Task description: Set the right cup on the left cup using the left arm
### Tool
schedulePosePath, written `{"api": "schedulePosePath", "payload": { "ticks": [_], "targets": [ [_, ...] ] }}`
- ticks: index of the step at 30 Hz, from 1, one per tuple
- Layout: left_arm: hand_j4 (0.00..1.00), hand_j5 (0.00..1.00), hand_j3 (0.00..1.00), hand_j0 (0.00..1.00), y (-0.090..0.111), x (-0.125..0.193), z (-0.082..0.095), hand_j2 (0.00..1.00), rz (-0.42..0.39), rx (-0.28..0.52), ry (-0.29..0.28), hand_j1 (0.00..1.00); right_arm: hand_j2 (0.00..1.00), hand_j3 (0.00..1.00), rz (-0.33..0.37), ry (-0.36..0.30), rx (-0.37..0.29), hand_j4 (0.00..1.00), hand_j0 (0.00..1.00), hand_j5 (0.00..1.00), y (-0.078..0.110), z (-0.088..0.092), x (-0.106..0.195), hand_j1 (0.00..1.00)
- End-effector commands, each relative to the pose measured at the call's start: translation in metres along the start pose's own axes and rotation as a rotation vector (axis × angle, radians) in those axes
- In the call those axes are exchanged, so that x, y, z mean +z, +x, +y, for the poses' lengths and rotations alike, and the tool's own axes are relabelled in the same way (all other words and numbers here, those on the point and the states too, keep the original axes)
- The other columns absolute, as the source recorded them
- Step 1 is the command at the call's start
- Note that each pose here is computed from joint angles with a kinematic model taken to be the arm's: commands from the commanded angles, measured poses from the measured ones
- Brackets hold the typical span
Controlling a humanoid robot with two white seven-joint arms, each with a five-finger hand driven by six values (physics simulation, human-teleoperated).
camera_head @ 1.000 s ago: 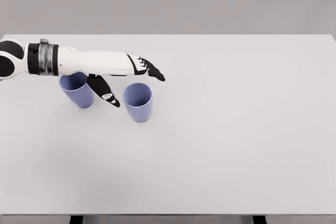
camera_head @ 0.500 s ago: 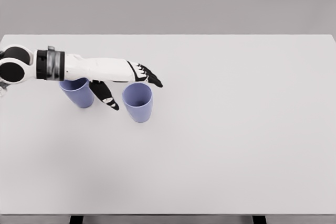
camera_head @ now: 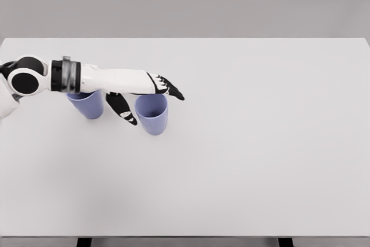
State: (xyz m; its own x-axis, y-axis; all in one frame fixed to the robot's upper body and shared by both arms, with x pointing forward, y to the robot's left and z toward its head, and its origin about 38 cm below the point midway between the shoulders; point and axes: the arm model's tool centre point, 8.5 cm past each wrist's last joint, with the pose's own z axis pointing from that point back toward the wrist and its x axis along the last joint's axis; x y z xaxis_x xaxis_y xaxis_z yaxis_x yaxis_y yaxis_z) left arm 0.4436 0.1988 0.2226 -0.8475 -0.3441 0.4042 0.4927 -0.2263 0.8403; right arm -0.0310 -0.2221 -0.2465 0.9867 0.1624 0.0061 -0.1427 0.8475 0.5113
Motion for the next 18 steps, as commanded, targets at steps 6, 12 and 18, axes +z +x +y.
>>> {"api": "schedulePosePath", "payload": {
  "ticks": [6,12,18],
  "targets": [
    [1.00,1.00,1.00,1.00,-0.003,-0.003,0.000,1.00,0.003,0.015,0.008,1.00,1.00,1.00,0.000,0.001,0.001,1.00,1.00,1.00,0.000,0.000,0.000,1.00],
    [1.00,1.00,1.00,1.00,-0.008,0.000,0.000,1.00,0.019,0.022,0.012,1.00,1.00,1.00,0.000,0.001,0.001,1.00,1.00,1.00,0.000,0.000,0.000,1.00],
    [1.00,1.00,1.00,1.00,-0.012,0.001,-0.001,1.00,0.031,0.028,0.012,1.00,1.00,1.00,-0.001,0.001,0.002,1.00,1.00,1.00,0.000,0.000,0.000,1.00]
  ]
}}
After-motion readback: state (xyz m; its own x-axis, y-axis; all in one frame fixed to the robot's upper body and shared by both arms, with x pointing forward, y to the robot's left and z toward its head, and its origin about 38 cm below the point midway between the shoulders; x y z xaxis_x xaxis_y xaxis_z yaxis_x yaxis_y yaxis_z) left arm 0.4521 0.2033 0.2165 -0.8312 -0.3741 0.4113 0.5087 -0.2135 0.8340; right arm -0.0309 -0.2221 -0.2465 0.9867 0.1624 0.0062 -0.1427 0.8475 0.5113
